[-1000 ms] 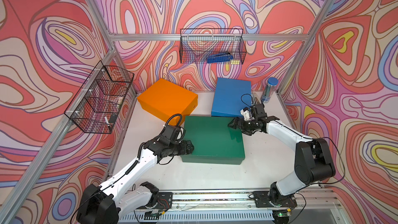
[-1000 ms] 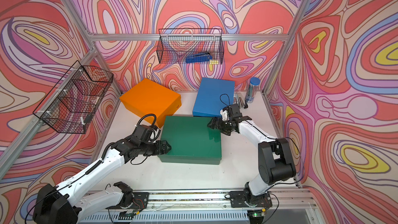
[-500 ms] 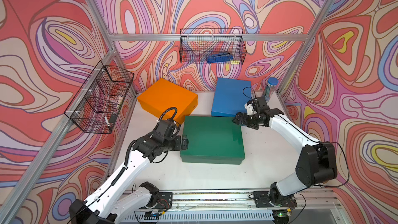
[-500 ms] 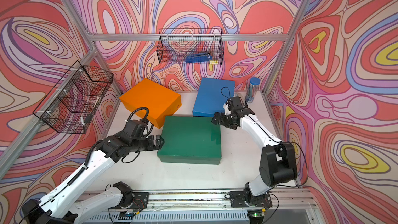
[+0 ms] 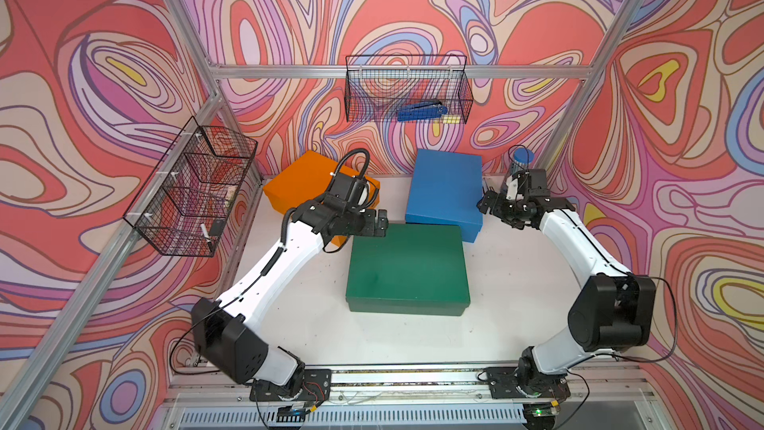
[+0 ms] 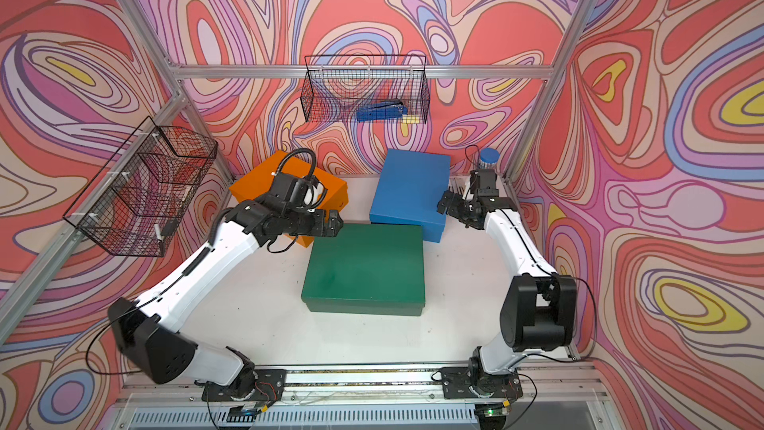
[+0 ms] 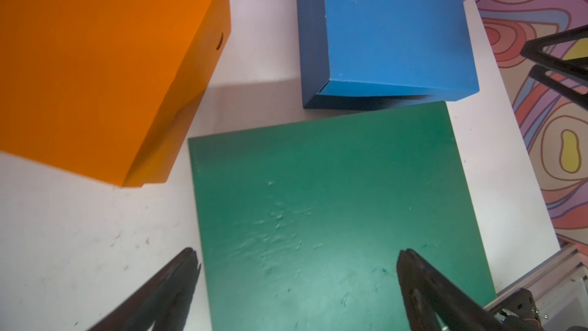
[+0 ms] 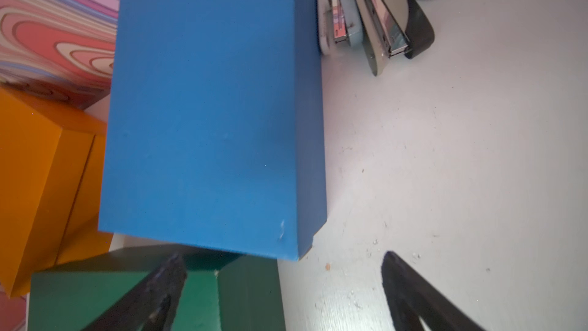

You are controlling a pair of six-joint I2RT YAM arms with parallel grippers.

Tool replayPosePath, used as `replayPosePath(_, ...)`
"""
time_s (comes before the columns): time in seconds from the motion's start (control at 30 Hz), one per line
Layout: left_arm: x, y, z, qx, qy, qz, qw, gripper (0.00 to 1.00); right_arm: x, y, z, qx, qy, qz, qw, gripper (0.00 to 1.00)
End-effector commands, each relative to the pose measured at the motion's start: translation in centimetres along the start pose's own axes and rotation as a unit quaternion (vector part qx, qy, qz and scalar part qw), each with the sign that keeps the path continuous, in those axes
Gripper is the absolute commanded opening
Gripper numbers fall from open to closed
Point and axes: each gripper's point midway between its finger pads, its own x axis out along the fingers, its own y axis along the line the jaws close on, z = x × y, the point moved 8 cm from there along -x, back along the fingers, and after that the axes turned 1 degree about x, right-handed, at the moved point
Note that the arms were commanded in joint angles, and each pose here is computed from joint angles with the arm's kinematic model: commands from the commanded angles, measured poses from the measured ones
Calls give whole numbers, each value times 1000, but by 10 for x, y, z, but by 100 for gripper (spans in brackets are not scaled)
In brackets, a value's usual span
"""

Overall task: Stack the shoeboxes
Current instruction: Pick up the shoebox from the center of the board.

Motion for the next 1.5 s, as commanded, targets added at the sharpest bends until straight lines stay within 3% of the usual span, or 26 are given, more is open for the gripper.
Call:
replayPosePath(0.0, 22, -16, 27, -5, -22, -45, 999, 100, 17, 10, 19, 16, -21, 50, 998, 98)
replayPosePath(0.37, 109, -28, 71, -58, -7, -78, 995, 100, 81, -7, 33, 25, -16, 70, 997, 98)
replayPosePath(0.8, 184, -16, 82, -106, 14, -83, 991, 100, 124, -11, 32, 53, 1, 118, 992, 98)
replayPosePath(1.07, 213, -15, 82, -131, 31, -84, 987, 100, 141, -15, 26, 83, 21, 125, 988, 98)
replayPosePath(1.23, 232, -26, 77, -139, 73, -105, 982, 100, 146, -15, 26, 94, 32, 126, 987, 98)
replayPosePath(1.47, 231, -51, 86, -148, 58, -170, 973, 100, 142, -4, 30, 112, 41, 168, 978, 96)
